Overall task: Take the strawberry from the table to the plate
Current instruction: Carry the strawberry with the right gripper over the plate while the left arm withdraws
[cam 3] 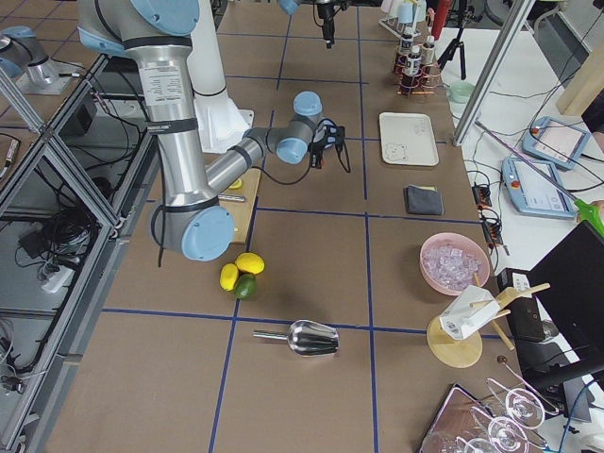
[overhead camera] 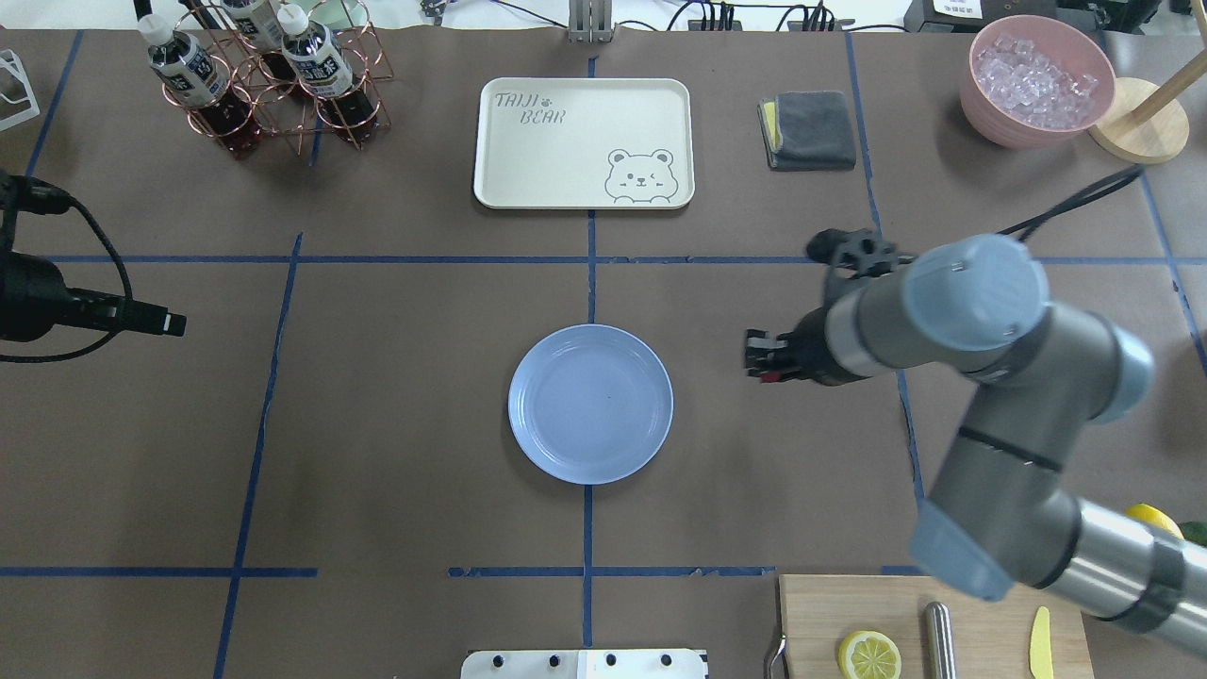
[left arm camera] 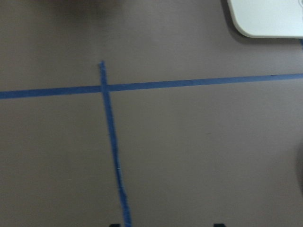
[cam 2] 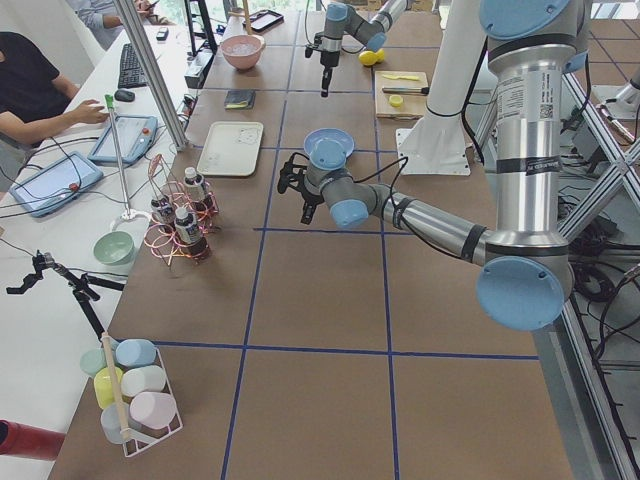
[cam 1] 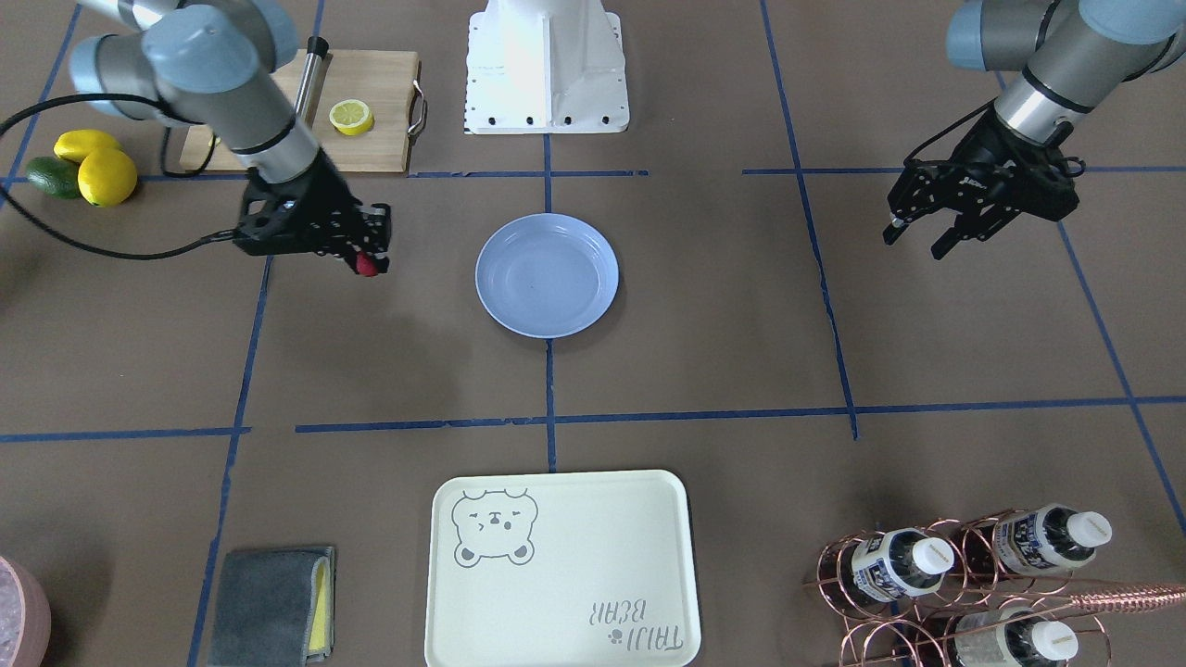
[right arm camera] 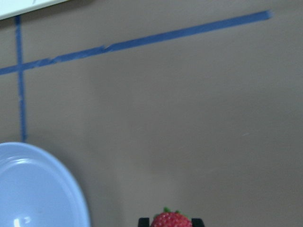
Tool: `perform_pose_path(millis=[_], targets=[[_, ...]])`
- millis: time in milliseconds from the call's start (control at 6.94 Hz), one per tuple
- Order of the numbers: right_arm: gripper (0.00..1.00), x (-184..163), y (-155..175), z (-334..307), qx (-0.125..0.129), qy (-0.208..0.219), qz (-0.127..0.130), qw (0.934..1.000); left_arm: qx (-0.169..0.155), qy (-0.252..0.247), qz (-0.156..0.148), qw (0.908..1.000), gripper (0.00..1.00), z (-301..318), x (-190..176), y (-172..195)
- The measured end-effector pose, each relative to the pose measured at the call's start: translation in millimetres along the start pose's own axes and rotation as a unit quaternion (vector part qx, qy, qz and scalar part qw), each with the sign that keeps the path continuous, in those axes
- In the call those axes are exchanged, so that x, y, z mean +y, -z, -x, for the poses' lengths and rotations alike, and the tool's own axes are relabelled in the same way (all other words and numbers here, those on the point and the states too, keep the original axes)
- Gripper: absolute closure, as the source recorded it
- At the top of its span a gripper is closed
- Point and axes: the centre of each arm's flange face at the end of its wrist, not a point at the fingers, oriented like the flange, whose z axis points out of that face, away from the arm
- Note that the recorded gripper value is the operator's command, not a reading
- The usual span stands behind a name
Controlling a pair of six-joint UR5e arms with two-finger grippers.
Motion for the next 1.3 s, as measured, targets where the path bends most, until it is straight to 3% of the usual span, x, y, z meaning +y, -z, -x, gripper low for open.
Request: perform_pose_path(millis=[288, 576, 1008, 1297], targets=[[1.00, 48.0, -24.3, 123.3, 0.019, -0.034, -0.007, 0.9992, -0.006, -0.005, 0.000, 1.0000, 0.23, 9.6, 2.7, 3.6], [1.00, 55.3, -56.4, 181.6, 0.038, -0.048, -0.018, 0.9979, -0.006, -0.006, -0.001, 1.0000, 0.20, 9.7, 2.7, 4.5], [1.00, 50.1, -91.3, 184.2, 0.072, -0.047, -0.029, 0.9959, -0.003, -0.003, -0.003, 1.0000, 0.19, 6.1, 1.2, 5.3], [1.00, 48.8, -99.6, 178.5, 0.081, -0.046, -0.030, 0.9952, -0.003, -0.003, -0.003, 1.0000, 0.18, 5.1, 0.9, 5.8]])
